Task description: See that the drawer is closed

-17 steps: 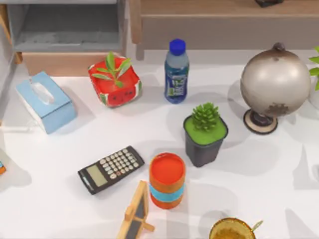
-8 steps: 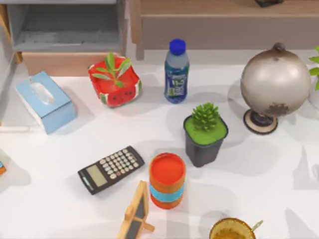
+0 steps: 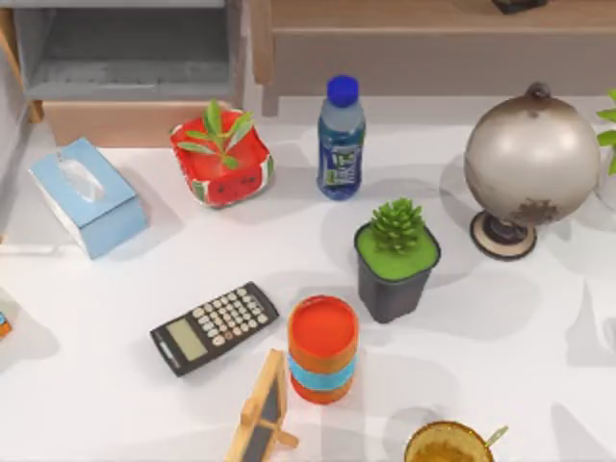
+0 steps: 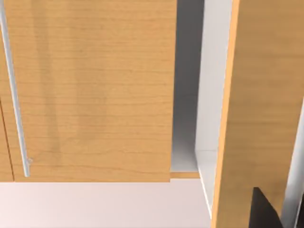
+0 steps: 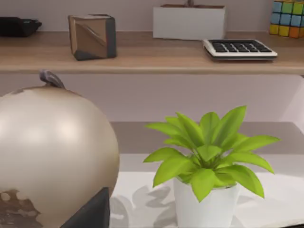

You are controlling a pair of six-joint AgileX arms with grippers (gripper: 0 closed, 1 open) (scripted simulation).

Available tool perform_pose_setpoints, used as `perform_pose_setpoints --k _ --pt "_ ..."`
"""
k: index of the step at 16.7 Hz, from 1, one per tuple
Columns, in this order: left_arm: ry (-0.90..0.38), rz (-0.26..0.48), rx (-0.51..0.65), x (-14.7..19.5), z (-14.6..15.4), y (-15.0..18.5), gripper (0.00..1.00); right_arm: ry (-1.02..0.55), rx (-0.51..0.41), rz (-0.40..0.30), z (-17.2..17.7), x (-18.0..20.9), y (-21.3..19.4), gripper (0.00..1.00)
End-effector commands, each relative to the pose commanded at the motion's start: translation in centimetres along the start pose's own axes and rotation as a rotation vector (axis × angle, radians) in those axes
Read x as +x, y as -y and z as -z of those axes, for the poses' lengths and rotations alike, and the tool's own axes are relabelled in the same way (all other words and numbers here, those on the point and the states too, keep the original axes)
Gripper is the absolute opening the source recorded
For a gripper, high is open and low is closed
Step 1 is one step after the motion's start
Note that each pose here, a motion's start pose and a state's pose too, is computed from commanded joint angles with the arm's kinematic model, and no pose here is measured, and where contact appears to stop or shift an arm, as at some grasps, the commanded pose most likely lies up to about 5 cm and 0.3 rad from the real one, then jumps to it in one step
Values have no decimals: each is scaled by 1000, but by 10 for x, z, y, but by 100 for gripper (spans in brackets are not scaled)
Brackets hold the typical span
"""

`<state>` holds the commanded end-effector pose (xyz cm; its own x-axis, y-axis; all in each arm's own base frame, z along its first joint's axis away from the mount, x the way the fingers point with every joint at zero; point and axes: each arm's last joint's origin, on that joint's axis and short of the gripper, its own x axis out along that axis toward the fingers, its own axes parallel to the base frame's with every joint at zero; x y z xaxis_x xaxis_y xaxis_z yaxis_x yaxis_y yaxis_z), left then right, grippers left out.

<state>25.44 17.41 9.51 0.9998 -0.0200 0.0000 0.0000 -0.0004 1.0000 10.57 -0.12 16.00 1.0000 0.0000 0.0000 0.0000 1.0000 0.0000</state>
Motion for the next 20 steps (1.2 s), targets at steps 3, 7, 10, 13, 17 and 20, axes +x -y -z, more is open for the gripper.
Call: perform_pose_setpoints --k 3,7,10,13,17,20 --pt "0 0 0 0 0 0 0 0 0 0 0 0 0 100" --pt "-2 16 -16 -1 0 4 0 0 0 0 0 0 0 100" --pt "-3 17 -16 11 1 5 0 0 0 0 0 0 0 100" --pt "-2 13 -13 40 3 4 0 0 0 0 0 0 0 100" --pt "-2 16 -16 63 0 4 0 0 0 0 0 0 0 100" --pt "-6 22 -22 60 2 5 0 0 0 0 0 0 0 100"
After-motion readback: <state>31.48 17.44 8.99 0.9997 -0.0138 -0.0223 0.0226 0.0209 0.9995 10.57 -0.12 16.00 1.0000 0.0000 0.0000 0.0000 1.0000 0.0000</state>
